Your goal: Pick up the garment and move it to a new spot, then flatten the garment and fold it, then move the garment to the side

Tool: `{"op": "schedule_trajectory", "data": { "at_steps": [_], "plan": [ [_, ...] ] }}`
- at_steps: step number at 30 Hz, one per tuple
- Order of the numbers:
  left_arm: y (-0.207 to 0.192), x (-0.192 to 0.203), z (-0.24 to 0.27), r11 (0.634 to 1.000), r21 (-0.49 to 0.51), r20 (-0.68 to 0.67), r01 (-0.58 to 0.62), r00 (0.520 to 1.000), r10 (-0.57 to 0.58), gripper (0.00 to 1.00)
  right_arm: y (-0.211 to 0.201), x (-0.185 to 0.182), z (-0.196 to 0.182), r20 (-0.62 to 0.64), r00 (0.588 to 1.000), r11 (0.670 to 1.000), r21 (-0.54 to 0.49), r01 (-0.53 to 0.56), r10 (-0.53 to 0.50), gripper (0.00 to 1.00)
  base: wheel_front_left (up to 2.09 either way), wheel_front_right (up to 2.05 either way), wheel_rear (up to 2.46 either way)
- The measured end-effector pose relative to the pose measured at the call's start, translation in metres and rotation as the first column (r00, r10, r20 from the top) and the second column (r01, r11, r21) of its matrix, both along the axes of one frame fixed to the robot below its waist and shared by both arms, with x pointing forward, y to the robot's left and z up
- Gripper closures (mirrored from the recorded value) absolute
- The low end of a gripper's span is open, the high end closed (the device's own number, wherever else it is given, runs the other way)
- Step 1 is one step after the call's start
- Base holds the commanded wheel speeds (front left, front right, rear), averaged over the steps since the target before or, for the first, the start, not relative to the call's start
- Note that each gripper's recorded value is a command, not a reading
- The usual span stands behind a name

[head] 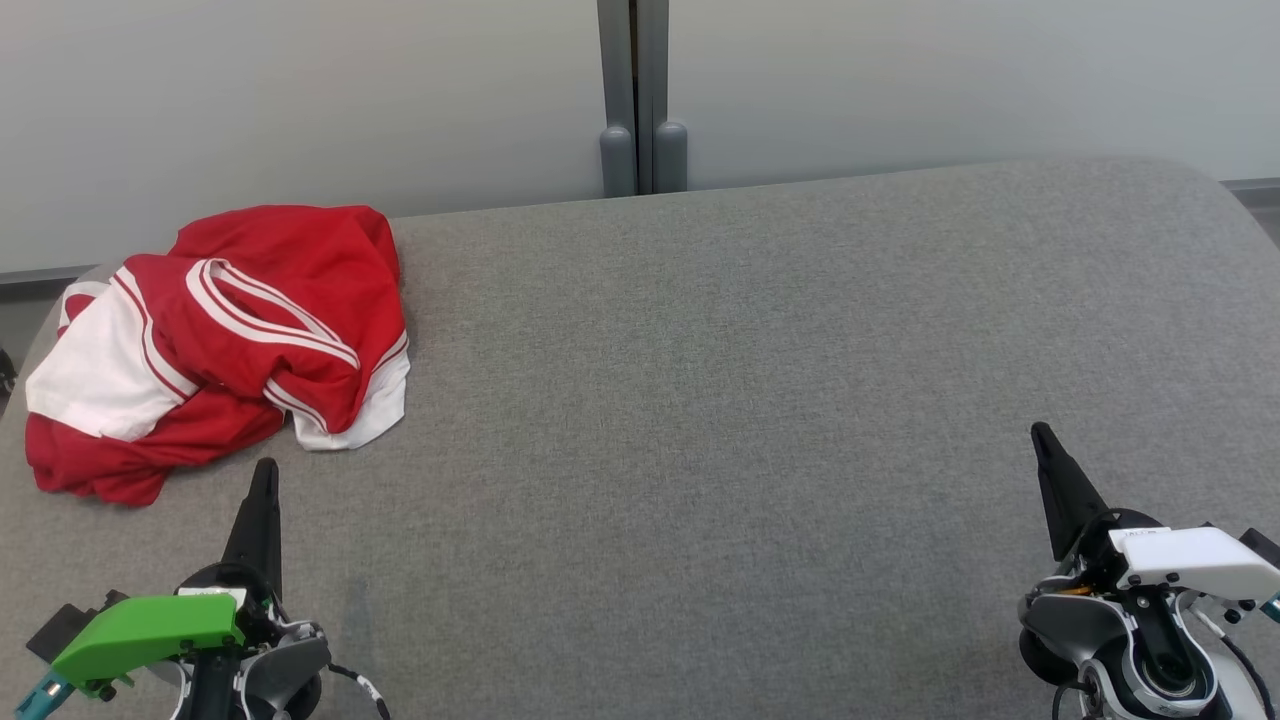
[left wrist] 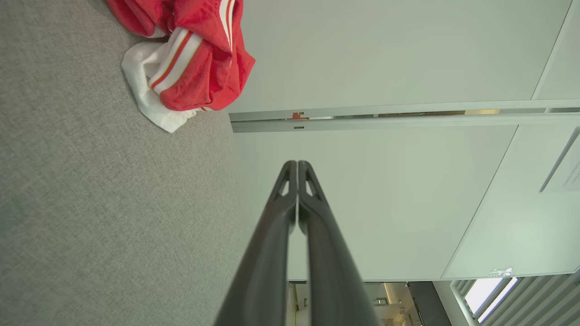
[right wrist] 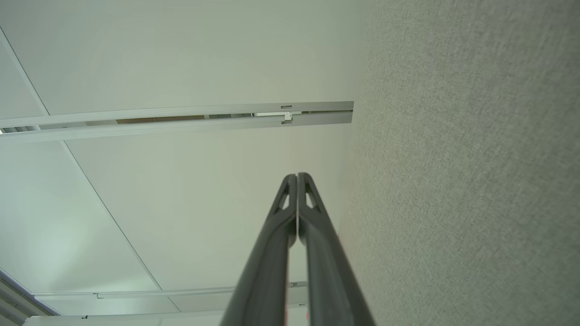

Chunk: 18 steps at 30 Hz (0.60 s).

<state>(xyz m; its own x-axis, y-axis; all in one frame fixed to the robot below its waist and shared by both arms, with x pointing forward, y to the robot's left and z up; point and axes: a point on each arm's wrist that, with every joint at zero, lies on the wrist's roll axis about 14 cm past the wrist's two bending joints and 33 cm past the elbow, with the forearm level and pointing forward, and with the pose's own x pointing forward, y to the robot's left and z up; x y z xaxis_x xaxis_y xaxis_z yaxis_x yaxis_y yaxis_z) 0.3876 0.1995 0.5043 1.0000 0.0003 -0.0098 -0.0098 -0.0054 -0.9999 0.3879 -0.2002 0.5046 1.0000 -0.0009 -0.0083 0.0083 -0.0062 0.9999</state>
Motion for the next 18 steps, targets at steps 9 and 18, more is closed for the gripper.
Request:
{"op": "schedule_trajectory", "data": {
  "at_steps": [9,18],
  "plan": [
    [0.0,0.0,0.0,1.0,0.0,0.0,0.0,1.0,0.0,1.0,0.0,0.0,0.0,0.0,1.0,1.0,0.0,0.0,0.0,1.0,0.0,0.0,0.0],
    [0.0,0.0,0.0,1.0,0.0,0.0,0.0,1.0,0.0,1.0,0.0,0.0,0.0,0.0,1.0,1.0,0.0,0.0,0.0,1.0,0.0,0.0,0.0]
  ]
}}
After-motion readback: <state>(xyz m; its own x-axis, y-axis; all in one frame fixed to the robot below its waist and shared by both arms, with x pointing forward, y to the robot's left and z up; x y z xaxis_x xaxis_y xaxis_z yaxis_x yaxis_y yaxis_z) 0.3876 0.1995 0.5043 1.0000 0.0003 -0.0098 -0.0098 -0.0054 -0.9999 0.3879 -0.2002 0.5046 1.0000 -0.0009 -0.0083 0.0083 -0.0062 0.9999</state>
